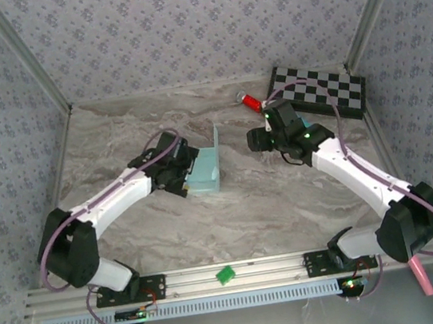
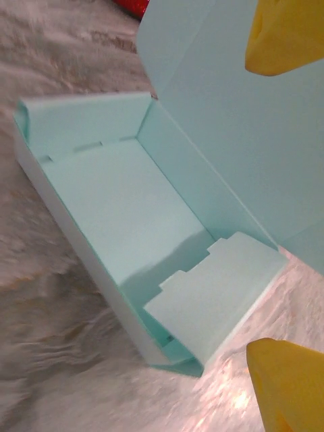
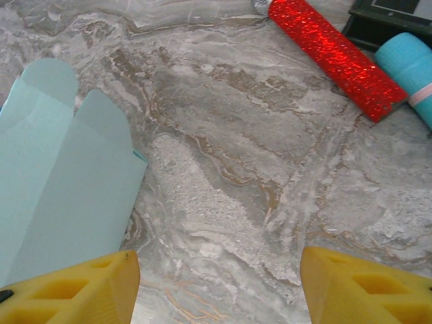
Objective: Fold the paper box
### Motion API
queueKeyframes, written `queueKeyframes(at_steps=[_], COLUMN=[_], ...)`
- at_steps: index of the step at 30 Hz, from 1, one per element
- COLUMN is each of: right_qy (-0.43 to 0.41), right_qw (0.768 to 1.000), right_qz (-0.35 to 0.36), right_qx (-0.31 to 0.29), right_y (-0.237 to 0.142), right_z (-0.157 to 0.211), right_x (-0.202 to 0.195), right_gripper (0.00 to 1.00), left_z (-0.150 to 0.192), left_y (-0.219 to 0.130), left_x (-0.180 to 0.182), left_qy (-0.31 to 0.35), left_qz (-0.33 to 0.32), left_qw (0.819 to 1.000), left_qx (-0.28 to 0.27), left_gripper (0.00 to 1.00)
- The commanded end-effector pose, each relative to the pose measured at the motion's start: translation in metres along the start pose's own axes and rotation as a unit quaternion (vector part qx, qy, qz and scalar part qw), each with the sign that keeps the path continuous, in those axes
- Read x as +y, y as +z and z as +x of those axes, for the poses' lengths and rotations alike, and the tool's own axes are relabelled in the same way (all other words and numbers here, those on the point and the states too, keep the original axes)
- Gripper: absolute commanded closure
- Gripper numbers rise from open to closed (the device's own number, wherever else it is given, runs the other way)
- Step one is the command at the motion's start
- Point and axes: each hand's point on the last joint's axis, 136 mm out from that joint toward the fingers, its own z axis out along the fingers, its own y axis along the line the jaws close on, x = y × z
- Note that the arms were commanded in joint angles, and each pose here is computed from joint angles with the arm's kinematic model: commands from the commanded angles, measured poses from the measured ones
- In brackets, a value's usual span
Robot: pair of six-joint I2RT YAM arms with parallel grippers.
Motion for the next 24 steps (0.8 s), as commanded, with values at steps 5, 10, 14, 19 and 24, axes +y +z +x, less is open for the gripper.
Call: queueKeyframes(at_steps=[5,10,14,19,24], right_qy=[-0.012,-0.009,-0.01,-0.01,-0.01], right_qw=[0.999,0.999,0.998,0.997,0.996], right_qz=[-0.035,-0.035,-0.036,-0.041,-0.044], right_qx=[0.019,0.035,0.047,0.061,0.075], right_y=[0.016,0.031,0.04,0.053,0.067], right_z=[0.005,0.015,0.022,0.03,0.036], right_x=[0.016,0.015,0.016,0.019,0.023], right_gripper=[0.35,0.36,0.37,0.38,0.38], left_z=[-0.064,-0.093,-0.091,-0.079,-0.077], left_y=[-0.037,-0.018,0.007,0.035,0.053], left_x=[-0.003,0.026,0.044,0.057,0.071], left_qy=[0.306,0.386,0.423,0.43,0.417], left_qz=[-0.058,-0.125,-0.153,-0.167,-0.187], left_qw=[0.939,0.906,0.89,0.887,0.89], left_qx=[-0.148,-0.124,-0.073,-0.018,0.001], left_gripper=[0.06,0.44,0.61,0.72,0.76])
